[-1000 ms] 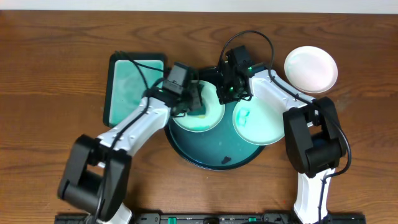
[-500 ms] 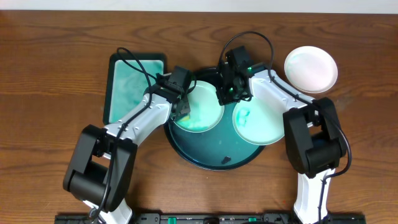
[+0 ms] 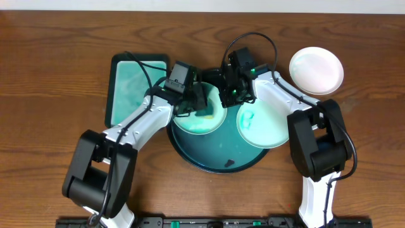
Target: Clean dirty plates on tray and stack at the side
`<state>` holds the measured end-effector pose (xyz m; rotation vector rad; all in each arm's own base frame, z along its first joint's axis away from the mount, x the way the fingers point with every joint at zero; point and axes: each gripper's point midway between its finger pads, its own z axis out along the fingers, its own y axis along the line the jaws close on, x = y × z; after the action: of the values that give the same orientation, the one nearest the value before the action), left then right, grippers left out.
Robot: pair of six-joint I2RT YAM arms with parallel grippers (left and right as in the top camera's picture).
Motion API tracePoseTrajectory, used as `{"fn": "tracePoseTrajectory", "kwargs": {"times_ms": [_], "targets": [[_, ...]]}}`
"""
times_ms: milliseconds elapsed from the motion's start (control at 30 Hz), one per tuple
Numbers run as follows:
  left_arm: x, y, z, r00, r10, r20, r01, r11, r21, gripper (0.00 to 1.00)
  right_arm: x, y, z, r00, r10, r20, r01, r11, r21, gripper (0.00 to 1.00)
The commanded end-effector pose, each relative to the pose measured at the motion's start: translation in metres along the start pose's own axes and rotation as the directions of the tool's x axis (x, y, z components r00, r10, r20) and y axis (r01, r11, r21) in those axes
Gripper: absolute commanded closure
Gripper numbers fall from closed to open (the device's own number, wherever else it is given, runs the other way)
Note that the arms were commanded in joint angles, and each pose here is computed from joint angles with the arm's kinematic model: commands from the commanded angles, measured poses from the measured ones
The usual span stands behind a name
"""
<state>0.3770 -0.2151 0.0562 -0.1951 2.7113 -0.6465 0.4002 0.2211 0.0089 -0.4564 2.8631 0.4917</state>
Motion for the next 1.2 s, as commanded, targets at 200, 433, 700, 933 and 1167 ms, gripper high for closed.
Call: {"fn": "tracePoseTrajectory", "kwargs": {"times_ms": [200, 433, 700, 933, 1167], "targets": [[0.007, 0.08, 0.016, 0.999, 0.032, 0.017, -0.024, 0.929, -0.37, 0.93, 0.001, -0.006, -0.005, 1.0, 0.002, 0.006, -0.002, 0.999, 0.036, 0.99], [-0.009, 0.12, -0.015, 0.988, 0.136, 0.072, -0.064, 0.79, -0.609, 0.93, 0.0, -0.006, -0.005, 1.0, 0.002, 0.007, -0.003, 0.999, 0.036, 0.99], [-0.035, 0.095, -0.06, 0.963, 0.167, 0.211, -0.016, 0.818, -0.576, 0.93, -0.004, -0.005, -0.005, 1.0, -0.005, 0.024, 0.004, 0.999, 0.033, 0.99], [-0.059, 0.056, -0.121, 0.922, 0.124, 0.367, 0.034, 0.918, -0.395, 0.93, -0.022, 0.0, -0.021, 0.994, -0.059, 0.097, 0.054, 0.997, 0.053, 0.99], [-0.079, 0.095, -0.162, 0.89, 0.038, 0.455, 0.167, 0.9, -0.402, 0.93, -0.049, -0.006, -0.075, 0.957, -0.196, 0.213, 0.137, 0.955, 0.262, 0.99]]}}
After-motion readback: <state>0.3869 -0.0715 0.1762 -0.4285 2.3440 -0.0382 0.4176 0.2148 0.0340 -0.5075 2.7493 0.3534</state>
